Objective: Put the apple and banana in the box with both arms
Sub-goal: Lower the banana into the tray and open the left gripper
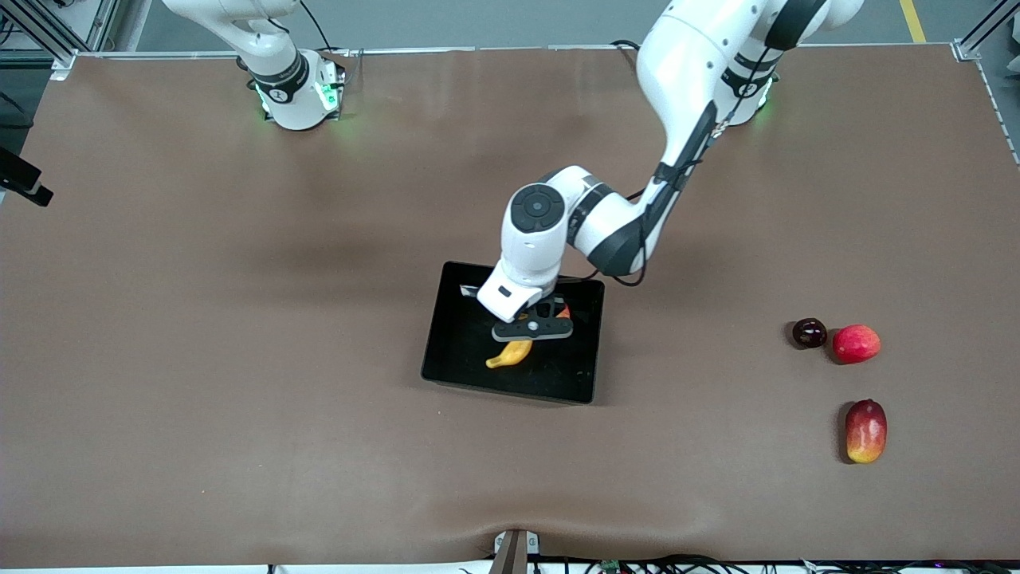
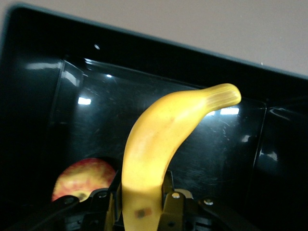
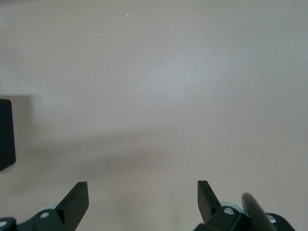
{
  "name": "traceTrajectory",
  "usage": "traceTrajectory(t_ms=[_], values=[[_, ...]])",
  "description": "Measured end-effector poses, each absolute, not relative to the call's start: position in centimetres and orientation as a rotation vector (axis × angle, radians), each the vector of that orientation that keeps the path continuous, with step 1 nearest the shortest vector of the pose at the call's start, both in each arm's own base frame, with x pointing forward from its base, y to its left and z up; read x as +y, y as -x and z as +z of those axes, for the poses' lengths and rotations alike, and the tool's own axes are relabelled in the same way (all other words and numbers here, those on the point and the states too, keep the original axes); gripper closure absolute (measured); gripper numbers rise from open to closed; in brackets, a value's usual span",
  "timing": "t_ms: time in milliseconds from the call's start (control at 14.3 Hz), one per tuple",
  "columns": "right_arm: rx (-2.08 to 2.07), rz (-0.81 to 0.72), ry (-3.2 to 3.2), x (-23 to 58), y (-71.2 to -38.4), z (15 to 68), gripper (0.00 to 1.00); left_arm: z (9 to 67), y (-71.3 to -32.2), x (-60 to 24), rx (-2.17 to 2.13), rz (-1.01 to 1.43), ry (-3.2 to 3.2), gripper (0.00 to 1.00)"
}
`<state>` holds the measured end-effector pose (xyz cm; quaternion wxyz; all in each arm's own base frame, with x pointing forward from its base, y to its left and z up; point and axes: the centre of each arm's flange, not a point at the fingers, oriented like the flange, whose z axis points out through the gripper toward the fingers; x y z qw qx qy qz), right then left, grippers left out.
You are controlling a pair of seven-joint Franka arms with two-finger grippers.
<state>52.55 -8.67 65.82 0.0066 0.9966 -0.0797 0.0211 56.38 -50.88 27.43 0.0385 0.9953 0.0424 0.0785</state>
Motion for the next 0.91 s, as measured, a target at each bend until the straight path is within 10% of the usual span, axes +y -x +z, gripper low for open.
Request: traceTrajectory(t_ms=[911], values=[[-0.250,0.064,-3.118,-8.7,-52.6,65.7,0.00,18.5,-55.7,-52.2,0.096,0.281,-3.001,0.65]])
